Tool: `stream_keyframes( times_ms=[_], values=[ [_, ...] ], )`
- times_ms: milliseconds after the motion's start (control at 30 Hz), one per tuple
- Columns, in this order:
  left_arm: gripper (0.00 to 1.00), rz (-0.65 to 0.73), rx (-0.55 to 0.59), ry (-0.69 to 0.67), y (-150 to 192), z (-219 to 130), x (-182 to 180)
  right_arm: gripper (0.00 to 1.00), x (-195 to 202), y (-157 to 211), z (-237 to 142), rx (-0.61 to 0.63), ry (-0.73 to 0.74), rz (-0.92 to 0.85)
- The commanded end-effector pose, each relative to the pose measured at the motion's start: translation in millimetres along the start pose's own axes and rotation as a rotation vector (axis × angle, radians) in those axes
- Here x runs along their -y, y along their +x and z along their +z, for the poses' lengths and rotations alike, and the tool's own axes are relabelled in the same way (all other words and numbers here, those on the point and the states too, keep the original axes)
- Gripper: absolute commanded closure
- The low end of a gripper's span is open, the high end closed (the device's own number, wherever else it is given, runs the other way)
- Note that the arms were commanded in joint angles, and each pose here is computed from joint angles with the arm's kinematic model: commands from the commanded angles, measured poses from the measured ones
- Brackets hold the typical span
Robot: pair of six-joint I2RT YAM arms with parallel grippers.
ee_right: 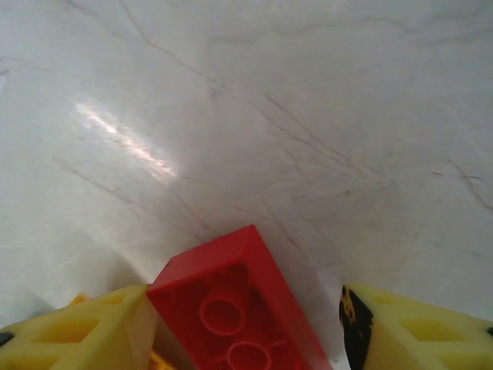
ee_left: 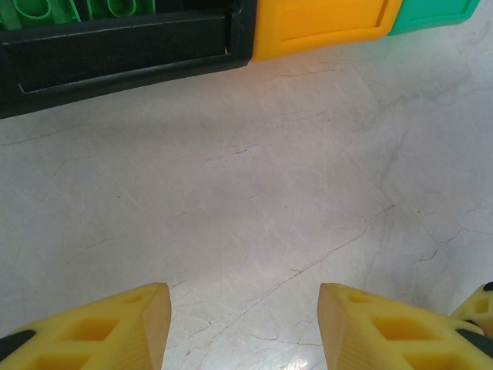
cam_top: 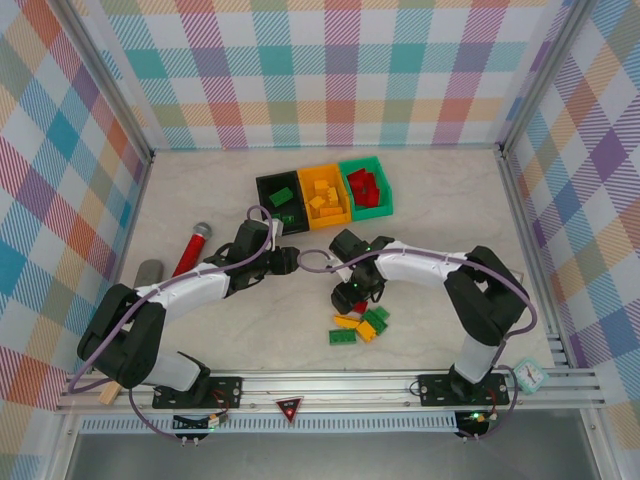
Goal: Sort the legos into containers by color
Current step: Pick up the lego from the bottom-center of the table.
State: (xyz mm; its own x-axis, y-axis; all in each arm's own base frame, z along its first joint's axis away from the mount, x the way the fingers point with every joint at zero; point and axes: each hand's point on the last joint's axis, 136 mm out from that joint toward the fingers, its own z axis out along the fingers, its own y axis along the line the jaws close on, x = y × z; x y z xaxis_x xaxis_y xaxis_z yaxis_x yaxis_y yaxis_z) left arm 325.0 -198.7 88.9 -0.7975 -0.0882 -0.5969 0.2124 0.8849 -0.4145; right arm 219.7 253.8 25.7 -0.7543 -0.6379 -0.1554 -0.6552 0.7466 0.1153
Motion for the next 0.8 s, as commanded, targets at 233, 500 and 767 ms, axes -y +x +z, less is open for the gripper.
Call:
stream_keyframes(
  times_ms=[233, 500, 767],
  values=[
    [0.47, -0.012, 0.004, 0.007, 0.0, -0.8, -2.8, 0.48, 23.9, -0.3, 8.0, -0.036, 0.113, 0.091],
    [0.47, -0.011, 0.009, 0.001, -1.0, -2.2, -3.8, 0.61, 32.0, -22.6, -13.3, 0.075, 0.126, 0.164],
    [0.47, -0.016, -0.004, 0.01, 1.4, 1.5, -3.0, 0.61, 72.4, -91.5, -73.8, 0.341, 0.091, 0.304]
  ],
)
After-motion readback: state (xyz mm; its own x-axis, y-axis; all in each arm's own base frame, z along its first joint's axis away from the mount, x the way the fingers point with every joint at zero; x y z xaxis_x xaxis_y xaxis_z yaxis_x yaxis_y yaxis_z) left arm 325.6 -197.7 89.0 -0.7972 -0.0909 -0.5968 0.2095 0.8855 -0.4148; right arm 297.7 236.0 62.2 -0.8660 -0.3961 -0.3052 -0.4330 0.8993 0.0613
